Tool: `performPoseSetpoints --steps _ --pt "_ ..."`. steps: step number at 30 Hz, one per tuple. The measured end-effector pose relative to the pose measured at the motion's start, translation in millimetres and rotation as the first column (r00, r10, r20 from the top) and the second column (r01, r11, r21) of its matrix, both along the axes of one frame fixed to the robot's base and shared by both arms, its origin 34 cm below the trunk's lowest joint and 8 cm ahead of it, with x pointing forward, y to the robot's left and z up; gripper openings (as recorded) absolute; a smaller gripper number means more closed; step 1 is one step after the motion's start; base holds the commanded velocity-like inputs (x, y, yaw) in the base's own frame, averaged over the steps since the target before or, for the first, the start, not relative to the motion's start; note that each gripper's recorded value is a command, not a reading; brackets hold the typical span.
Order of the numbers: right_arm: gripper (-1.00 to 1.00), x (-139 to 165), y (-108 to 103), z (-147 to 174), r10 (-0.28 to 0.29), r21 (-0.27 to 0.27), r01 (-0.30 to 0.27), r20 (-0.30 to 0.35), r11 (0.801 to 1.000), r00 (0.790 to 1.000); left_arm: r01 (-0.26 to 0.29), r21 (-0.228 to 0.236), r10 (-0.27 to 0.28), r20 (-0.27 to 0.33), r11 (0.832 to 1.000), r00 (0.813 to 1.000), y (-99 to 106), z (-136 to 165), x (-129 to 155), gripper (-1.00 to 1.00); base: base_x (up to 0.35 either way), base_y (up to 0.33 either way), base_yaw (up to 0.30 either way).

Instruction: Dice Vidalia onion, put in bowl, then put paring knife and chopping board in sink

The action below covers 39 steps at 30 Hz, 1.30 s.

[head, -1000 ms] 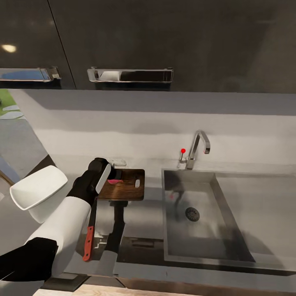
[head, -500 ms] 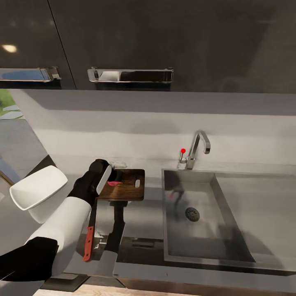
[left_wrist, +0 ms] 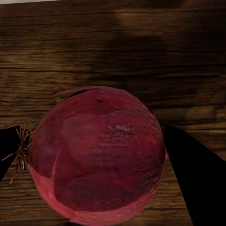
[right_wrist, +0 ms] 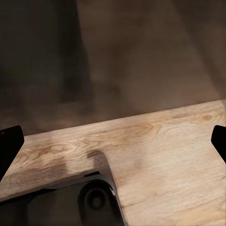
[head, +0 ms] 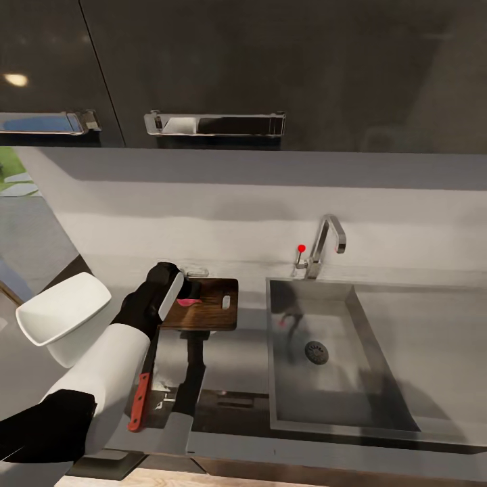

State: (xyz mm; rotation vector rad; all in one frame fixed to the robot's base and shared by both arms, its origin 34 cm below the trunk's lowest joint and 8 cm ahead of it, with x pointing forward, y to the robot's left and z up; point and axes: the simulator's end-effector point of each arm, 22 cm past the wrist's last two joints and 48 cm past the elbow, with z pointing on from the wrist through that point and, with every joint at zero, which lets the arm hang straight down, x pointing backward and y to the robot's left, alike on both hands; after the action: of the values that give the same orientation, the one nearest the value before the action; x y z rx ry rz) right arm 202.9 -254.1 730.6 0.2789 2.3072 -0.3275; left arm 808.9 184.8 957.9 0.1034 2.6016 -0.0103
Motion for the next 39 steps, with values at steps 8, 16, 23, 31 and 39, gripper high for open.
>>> performPoseSetpoints --steps 8,16,23,31,39 --pt "1.00 0.0 0.0 -0.1 0.000 0.000 0.000 -0.001 1.000 1.000 0.000 -0.005 0.000 0.002 1.000 1.000 -0.9 0.7 0.6 1.00 0.000 0.000 0.000" --pt "1.00 0.0 0.0 -0.1 0.000 0.000 0.000 -0.001 1.000 1.000 0.001 -0.006 -0.001 0.003 1.000 1.000 -1.7 1.0 0.7 1.00 0.000 0.000 0.000" --pt "1.00 0.1 0.3 -0.1 0.000 0.000 0.000 -0.001 1.000 1.000 0.000 -0.007 0.000 0.006 1.000 1.000 -1.6 2.1 1.2 1.00 0.000 0.000 0.000" --pt "1.00 0.1 1.0 -0.1 0.000 0.001 0.000 0.000 1.000 1.000 0.003 -0.026 0.001 0.154 1.000 0.988 -3.4 62.4 25.8 1.00 0.000 0.000 0.000" --pt "1.00 0.2 0.9 -0.2 0.000 0.001 0.000 -0.001 1.000 1.000 0.005 -0.031 0.002 0.214 1.000 0.977 -3.0 86.5 33.6 1.00 -0.052 0.000 0.000"
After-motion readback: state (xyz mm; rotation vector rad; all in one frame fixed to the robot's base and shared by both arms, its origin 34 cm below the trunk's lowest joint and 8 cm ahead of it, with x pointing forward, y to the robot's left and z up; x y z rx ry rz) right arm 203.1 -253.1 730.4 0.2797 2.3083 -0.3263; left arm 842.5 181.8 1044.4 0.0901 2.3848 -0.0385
